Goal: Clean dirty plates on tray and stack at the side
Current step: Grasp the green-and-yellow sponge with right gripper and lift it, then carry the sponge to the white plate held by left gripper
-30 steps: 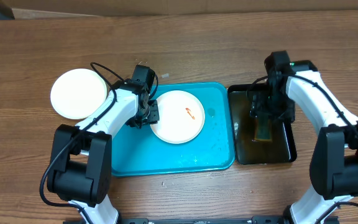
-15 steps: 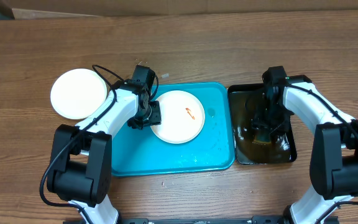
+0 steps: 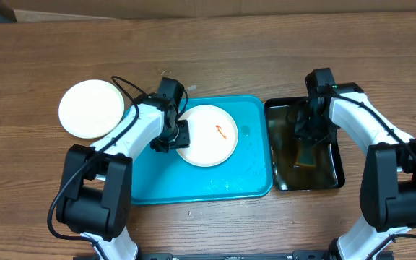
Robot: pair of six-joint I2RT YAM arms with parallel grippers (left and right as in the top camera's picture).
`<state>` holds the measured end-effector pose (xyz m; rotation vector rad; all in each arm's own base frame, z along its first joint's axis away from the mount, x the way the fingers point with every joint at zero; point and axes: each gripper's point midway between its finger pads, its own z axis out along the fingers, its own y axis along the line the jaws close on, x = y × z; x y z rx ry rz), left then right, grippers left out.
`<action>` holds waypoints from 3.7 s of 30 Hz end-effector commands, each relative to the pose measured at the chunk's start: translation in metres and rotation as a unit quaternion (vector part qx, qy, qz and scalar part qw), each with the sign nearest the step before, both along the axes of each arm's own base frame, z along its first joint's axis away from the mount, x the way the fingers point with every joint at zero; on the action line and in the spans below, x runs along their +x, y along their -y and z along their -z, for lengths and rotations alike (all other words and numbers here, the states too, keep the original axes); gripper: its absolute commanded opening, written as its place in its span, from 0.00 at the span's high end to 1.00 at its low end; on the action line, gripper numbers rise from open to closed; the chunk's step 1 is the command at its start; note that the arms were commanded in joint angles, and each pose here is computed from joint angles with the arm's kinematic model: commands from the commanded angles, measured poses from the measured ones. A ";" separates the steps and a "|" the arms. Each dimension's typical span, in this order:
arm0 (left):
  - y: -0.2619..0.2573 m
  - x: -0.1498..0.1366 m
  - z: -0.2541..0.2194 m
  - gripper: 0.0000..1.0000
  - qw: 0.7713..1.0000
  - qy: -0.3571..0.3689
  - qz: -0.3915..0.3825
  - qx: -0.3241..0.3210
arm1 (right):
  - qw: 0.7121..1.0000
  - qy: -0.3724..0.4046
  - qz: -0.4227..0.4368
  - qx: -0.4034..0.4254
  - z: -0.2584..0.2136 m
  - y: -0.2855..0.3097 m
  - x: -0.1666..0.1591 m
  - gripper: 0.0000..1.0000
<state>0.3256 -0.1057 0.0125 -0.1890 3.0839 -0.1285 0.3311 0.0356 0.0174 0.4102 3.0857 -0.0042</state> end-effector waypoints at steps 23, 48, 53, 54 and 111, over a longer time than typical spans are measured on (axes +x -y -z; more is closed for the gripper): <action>0.004 0.000 0.002 0.53 1.000 -0.003 0.015 -0.004 | 0.998 -0.057 0.001 0.011 0.001 -0.002 -0.034 0.45; 0.009 0.009 0.001 0.73 1.000 0.015 -0.003 -0.009 | 0.999 0.013 -0.038 0.029 -0.058 -0.012 0.018 0.96; 0.008 0.009 0.001 0.96 1.000 0.014 -0.003 -0.009 | 0.998 0.018 -0.039 0.037 -0.058 -0.015 0.021 0.96; 0.008 0.009 0.001 0.96 1.000 0.014 -0.003 -0.009 | 0.998 0.017 -0.040 0.048 -0.058 -0.019 0.020 0.96; 0.015 0.016 -0.001 0.96 0.999 0.024 -0.006 -0.040 | 0.975 0.103 -0.149 0.127 -0.130 -0.149 0.039 0.96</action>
